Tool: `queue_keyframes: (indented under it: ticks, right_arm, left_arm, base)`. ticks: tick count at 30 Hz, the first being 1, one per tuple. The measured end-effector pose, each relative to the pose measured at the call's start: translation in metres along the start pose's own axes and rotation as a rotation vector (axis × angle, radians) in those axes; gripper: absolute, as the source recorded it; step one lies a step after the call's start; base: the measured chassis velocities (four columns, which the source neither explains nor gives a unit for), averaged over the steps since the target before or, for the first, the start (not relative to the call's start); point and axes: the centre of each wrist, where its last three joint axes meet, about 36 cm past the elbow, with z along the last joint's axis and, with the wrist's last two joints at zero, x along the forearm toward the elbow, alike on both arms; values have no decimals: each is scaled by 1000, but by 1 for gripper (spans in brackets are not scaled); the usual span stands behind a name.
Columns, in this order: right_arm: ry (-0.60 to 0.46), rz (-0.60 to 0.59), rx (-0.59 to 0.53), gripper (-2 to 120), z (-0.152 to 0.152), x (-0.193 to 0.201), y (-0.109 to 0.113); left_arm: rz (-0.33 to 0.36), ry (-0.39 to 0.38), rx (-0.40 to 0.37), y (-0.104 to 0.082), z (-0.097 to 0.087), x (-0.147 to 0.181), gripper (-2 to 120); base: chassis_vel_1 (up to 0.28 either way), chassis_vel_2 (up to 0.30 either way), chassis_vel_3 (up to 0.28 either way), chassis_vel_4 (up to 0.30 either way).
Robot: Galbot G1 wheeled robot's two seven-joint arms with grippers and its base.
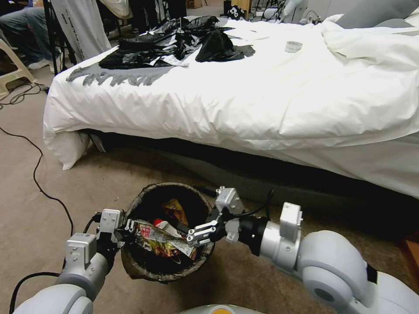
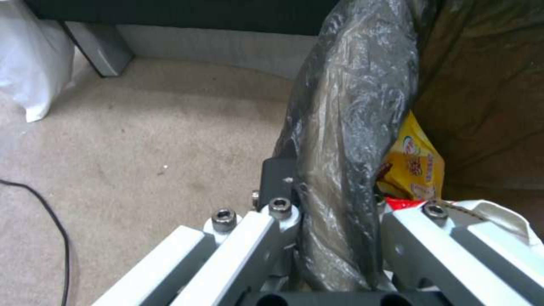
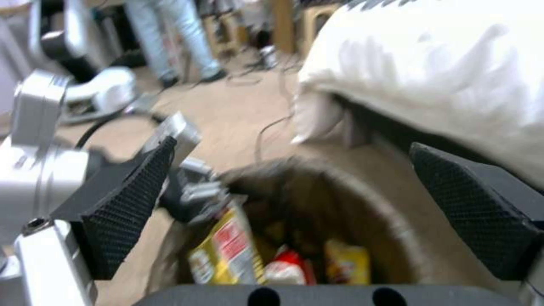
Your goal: Pick up the trash bin, then pick up the garbage from the floor and place it into the trash bin.
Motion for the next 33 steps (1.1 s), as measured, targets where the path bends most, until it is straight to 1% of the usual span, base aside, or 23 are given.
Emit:
queue_keyframes:
  ticks: [2,3,4,7,8,11,12,14,16,17,18,21,22,24,25,28,33]
  right_arm:
    - [-50,88,4,100,-3,7,1]
    - [-80,159,18,100,-3,12,-2]
    - [-80,159,18,100,-3,12,-2]
    - [-182,333,57,100,1,26,-10]
    - [-182,333,57,100,1,26,-10]
    - [-259,485,104,100,10,44,-18]
    - [-259,485,104,100,10,44,-18]
    - [-301,580,140,100,22,56,-18]
    - [-316,669,149,100,37,63,-12]
    - [-316,669,149,100,37,63,-12]
    - [-321,711,154,100,43,66,-9]
    - [-324,743,160,100,49,68,-7]
    - [-326,801,179,100,58,72,-3]
    - [-323,876,213,100,70,77,1]
    - [-323,876,213,100,70,77,1]
    - [-304,934,212,100,82,79,9]
    - [-272,971,212,100,96,85,11]
  left_arm:
    - [0,0,1,1,0,0,3]
    - [1,-1,3,1,0,0,3]
    - [1,-1,3,1,0,0,3]
    - [1,-7,6,2,-2,0,3]
    - [1,-7,6,2,-2,0,3]
    - [3,-7,8,3,-2,-1,3]
    - [3,-7,8,3,-2,-1,3]
    - [3,-10,9,3,-3,-1,3]
    - [2,-13,10,3,-3,-1,3]
    - [2,-13,10,3,-3,-1,3]
    - [3,-14,10,3,-4,-1,3]
    - [3,-14,11,3,-4,-1,3]
    - [3,-15,11,3,-4,-1,3]
    - [0,-17,12,4,-4,-1,3]
    - [0,-17,12,4,-4,-1,3]
    - [-6,-17,22,5,-4,-1,3]
    - [-12,-12,30,5,-2,0,3]
  base:
    - [0,0,0,0]
    - [0,0,0,0]
    - [0,0,0,0]
    - [0,0,0,0]
    - [0,0,0,0]
    - [0,0,0,0]
    - [0,0,0,0]
    - [0,0,0,0]
    - [0,0,0,0]
    - [0,0,0,0]
    - [0,0,0,0]
    - [0,0,0,0]
    - [0,0,0,0]
    - [29,24,24,17]
    - [58,48,48,33]
    - [60,57,66,57]
    - [70,73,67,77]
